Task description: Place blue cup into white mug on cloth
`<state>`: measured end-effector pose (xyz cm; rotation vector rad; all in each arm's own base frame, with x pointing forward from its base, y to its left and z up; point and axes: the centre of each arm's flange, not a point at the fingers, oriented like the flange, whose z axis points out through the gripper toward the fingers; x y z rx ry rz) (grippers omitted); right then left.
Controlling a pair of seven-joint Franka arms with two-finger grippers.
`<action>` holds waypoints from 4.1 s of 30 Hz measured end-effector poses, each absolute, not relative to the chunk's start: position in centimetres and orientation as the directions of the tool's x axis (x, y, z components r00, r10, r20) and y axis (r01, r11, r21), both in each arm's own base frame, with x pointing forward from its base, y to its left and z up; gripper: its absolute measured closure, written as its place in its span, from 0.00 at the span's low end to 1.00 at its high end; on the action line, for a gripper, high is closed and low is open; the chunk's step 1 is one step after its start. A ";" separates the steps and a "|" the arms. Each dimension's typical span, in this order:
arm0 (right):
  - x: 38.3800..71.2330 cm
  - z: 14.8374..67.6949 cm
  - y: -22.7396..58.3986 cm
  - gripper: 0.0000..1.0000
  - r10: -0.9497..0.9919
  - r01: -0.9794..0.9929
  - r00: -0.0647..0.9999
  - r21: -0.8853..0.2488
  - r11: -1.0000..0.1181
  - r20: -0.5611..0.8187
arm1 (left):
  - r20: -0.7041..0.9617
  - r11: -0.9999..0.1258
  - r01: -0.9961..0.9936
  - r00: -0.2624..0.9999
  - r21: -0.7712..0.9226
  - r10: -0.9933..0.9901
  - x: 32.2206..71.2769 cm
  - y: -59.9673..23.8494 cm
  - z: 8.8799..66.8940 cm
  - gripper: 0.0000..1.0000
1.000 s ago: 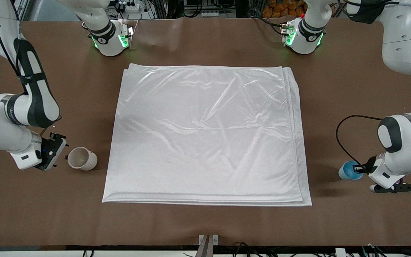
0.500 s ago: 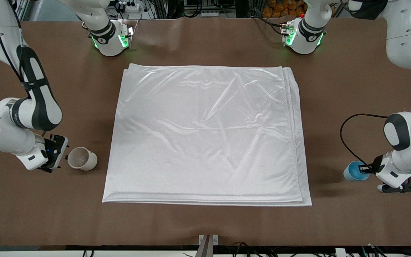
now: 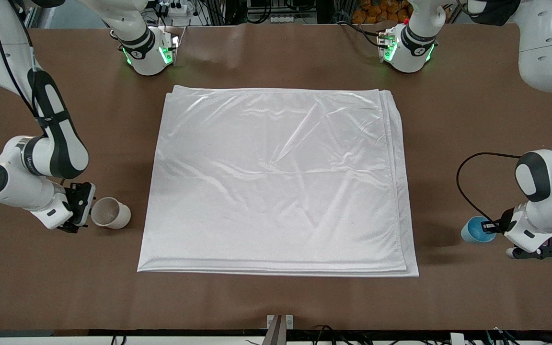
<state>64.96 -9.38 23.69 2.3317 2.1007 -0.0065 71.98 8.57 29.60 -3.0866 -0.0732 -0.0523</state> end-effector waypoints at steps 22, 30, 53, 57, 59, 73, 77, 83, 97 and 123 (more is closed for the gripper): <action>65.0 23.7 -9.3 0.81 0.998 0.998 0.059 -0.001 -0.059 -0.005 | 0.008 -0.998 0.038 0.999 -0.042 0.038 71.1 7.4 34.5 0.95; 65.1 23.9 -9.3 0.81 0.998 0.998 0.056 0.005 -0.056 -0.005 | 0.003 -0.998 0.038 0.999 -0.041 0.038 71.0 7.3 34.5 0.95; 65.9 31.1 8.7 0.81 0.998 0.997 0.057 0.050 -0.057 0.007 | -0.003 -0.999 0.027 1.000 -0.033 0.027 70.8 6.6 35.3 0.95; 65.2 31.8 12.8 0.81 0.996 0.996 0.088 0.030 -0.088 0.004 | -0.003 -0.999 0.027 1.000 -0.033 0.027 70.8 6.5 35.3 0.95; 64.8 32.1 14.6 0.81 0.996 0.996 0.087 0.029 -0.087 0.004 | -0.003 -0.999 0.027 1.000 -0.032 0.027 70.8 6.5 35.3 0.95; 60.3 33.1 29.1 0.81 0.998 0.997 0.067 0.044 -0.068 0.019 | -0.022 -0.999 0.050 0.999 -0.013 0.050 70.7 5.0 35.2 0.95; 57.5 33.1 34.4 0.81 0.998 0.997 0.064 0.043 -0.065 0.023 | -0.028 -0.999 0.051 0.998 -0.011 0.051 70.6 4.8 35.3 0.95; 54.7 32.6 39.6 0.81 0.999 0.999 0.026 0.039 -0.027 0.025 | -0.029 -0.997 0.071 0.997 -0.010 0.071 70.5 4.5 35.8 0.95; 53.8 28.6 42.2 0.81 1.000 1.000 0.008 0.001 -0.008 0.004 | -0.063 -0.983 0.185 0.981 -0.017 0.185 70.0 -5.7 35.6 0.95; 51.6 25.9 45.6 0.50 1.000 1.000 -0.029 0.010 0.029 -0.001 | -0.148 -0.997 0.076 0.986 -0.023 0.079 63.1 -27.8 37.0 0.95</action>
